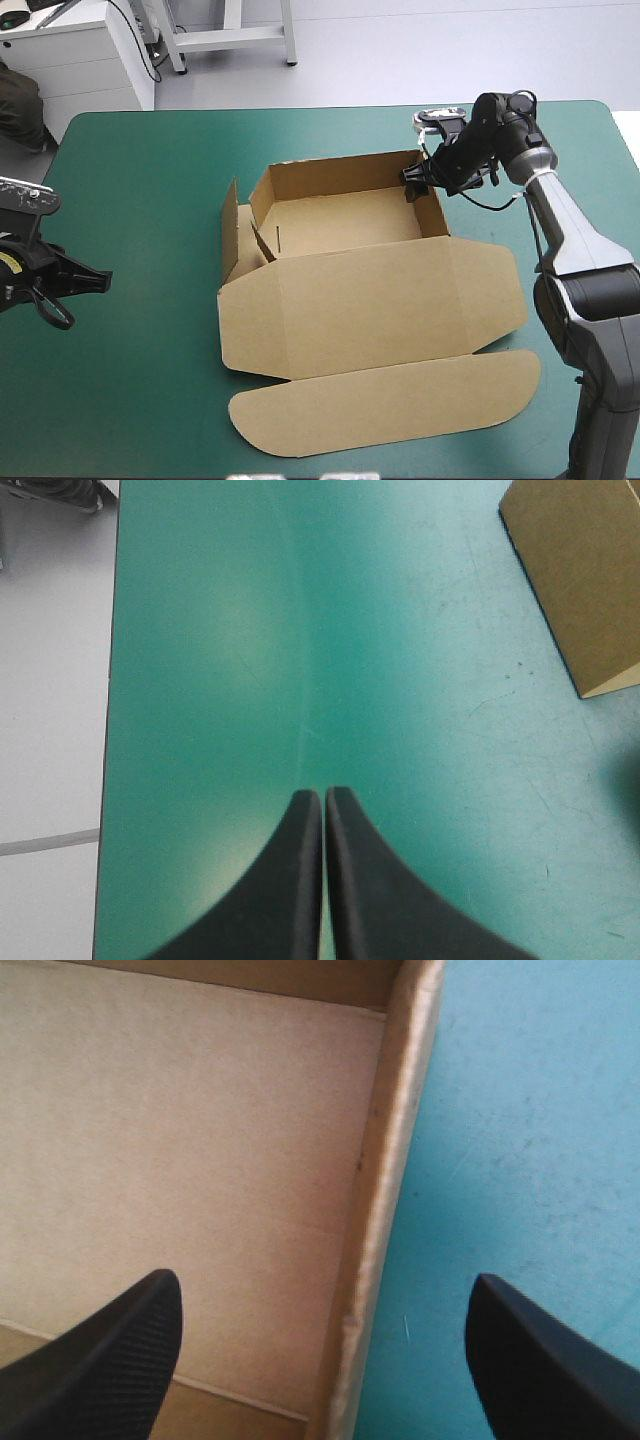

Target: Fold the box

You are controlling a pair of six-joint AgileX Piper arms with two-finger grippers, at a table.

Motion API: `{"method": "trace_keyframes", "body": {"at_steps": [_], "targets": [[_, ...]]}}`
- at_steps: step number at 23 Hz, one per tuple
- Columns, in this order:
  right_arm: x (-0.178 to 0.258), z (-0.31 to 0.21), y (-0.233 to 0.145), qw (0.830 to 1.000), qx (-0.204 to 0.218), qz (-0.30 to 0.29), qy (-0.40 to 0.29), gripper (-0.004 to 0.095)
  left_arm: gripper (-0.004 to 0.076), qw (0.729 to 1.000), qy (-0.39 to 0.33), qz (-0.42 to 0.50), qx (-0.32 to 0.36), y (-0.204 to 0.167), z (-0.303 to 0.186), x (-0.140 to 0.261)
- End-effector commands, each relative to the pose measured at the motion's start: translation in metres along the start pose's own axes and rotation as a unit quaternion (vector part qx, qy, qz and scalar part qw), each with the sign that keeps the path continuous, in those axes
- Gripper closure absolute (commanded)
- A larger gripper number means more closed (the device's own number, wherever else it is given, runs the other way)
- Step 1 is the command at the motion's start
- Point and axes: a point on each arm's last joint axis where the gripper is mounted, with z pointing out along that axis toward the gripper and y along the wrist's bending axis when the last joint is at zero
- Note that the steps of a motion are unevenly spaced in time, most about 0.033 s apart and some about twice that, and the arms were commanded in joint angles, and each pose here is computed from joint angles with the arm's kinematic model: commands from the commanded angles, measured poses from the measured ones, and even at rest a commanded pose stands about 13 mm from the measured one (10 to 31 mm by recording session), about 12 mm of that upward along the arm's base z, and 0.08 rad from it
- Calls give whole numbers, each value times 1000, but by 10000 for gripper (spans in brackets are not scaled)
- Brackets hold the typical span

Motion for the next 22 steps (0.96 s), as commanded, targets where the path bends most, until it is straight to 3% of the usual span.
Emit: {"method": "trace_keyframes", "body": {"at_steps": [1, 4, 8, 9, 13, 22], "targets": [[-5, -15, 3, 999, -3, -19, -28, 189, 728, 999, -45, -5, -9, 3, -10, -7], [-8, -2, 1, 999, -12, -18, -28, 205, 728, 999, -45, -4, -9, 3, -10, -7], [-14, 2, -1, 998, -6, -16, -55, 375, 728, 999, -43, -4, -8, 3, -10, -7], [-14, 2, -1, 998, -5, -16, -56, 453, 728, 999, -43, -4, -8, 3, -10, -7], [-13, 2, 0, 998, -8, -37, -48, 917, 728, 999, -44, -8, 1, 1, -10, -7], [-7, -12, -3, 999, -14, -32, -32, 928, 729, 999, -51, -10, 7, 0, -10, -8]]}}
